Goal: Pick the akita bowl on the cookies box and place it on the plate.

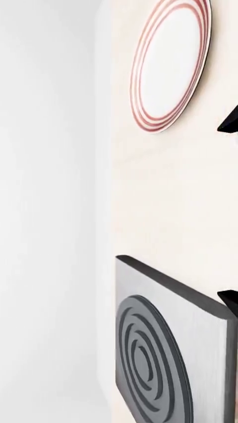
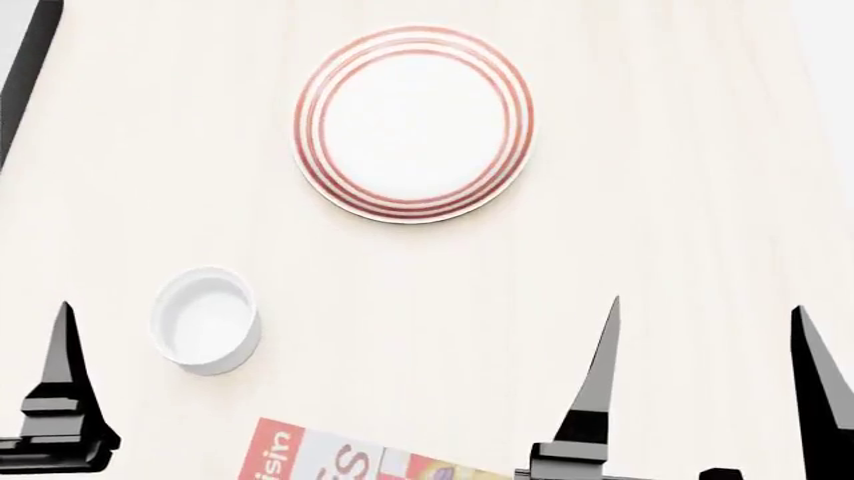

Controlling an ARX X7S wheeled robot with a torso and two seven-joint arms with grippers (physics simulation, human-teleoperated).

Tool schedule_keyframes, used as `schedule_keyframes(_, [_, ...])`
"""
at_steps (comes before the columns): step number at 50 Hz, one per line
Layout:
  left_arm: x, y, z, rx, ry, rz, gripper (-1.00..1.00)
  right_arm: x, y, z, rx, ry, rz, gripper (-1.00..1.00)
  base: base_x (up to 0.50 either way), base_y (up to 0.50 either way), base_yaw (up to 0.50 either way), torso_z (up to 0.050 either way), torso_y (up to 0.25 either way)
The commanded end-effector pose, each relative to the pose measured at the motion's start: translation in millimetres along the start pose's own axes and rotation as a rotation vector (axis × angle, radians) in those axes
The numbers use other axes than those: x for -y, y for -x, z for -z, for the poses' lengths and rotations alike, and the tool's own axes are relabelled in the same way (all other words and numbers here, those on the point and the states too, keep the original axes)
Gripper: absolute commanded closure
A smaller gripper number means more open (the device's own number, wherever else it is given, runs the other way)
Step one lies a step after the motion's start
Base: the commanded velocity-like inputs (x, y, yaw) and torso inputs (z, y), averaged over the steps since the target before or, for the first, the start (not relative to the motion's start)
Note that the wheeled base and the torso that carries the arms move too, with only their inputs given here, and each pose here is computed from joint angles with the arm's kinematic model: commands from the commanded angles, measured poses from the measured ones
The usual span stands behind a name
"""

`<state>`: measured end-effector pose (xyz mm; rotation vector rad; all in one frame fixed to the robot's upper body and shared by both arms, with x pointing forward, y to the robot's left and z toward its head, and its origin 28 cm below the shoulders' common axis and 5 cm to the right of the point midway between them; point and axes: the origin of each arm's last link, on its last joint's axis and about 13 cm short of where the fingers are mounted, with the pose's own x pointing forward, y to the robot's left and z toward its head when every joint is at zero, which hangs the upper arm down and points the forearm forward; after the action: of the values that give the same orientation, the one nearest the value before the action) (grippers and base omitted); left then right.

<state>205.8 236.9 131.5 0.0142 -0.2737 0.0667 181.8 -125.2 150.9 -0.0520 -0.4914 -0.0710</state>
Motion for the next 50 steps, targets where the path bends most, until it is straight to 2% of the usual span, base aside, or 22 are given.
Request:
schedule_keyframes(1, [-0.2,0.0,1.5,-0.005,0.014,0.013,-1.00,2.0,-1.1,4.4,-0.021,0.018,-0.001,-1.00,0.00,0.00,0.00,0.000,0.000])
schedule_keyframes(8, [0.9,-1.2,0.2,-0.024,0.010,0.025,-1.00,2.1,-2.4,5.9,-0.052,0.031,-0.020,-1.00,0.00,0.00,0.00,0.000,0.000])
schedule_keyframes(14, [0.6,-3.0,-4.1,-0.025,0.016,0.034,-1.00,4.2,-4.9,2.0,-0.071,0.009,-0.029,-1.00,0.00,0.00,0.00,0.000,0.000])
schedule_keyframes(16, [0.4,-3.6,-4.8,-0.029,0.017,0.044,-1.00,4.7,-6.2,1.3,-0.073,0.036,-0.038,-1.00,0.00,0.00,0.00,0.000,0.000])
schedule_keyframes(19, [0.1,-5.3,-6.5,-0.039,0.019,0.060,-1.00,6.3,-9.6,-4.5,-0.078,0.056,-0.063,-1.00,0.00,0.00,0.00,0.000,0.000])
schedule_keyframes(24, [-0.9,-11.5,-9.7,-0.019,-0.032,0.056,-1.00,9.9,-17.4,-20.3,-0.078,0.078,-0.150,-1.00,0.00,0.00,0.00,0.000,0.000])
schedule_keyframes(26, [-1.3,-16.7,-11.5,-0.008,-0.052,0.053,-1.00,9.7,-18.4,-21.3,-0.062,0.154,-0.202,-1.00,0.00,0.00,0.00,0.000,0.000])
schedule_keyframes(29, [-2.0,-24.4,-12.8,-0.052,-0.028,0.094,-1.00,10.0,-19.6,-22.2,-0.065,0.209,-0.247,-1.00,0.00,0.00,0.00,0.000,0.000])
schedule_keyframes(32, [-2.2,-29.4,-10.3,-0.075,-0.053,0.111,-1.00,11.4,-21.2,-24.6,-0.067,0.237,-0.272,-1.00,0.00,0.00,0.00,0.000,0.000])
schedule_keyframes(36, [-5.0,-38.2,-5.3,-0.142,-0.072,0.129,-1.00,11.7,-24.7,-35.0,-0.080,0.284,-0.365,-1.00,0.00,0.00,0.00,0.000,0.000])
schedule_keyframes(41, [-7.3,-41.2,-4.8,-0.161,-0.095,0.133,-1.00,11.7,-27.7,-45.4,-0.090,0.322,-0.444,-1.00,0.00,0.00,0.00,0.000,0.000])
schedule_keyframes(50, [-9.2,-42.5,-7.2,-0.176,-0.102,0.157,-1.00,14.7,-38.1,-68.8,-0.088,0.375,-0.510,-1.00,0.00,0.00,0.00,0.000,0.000])
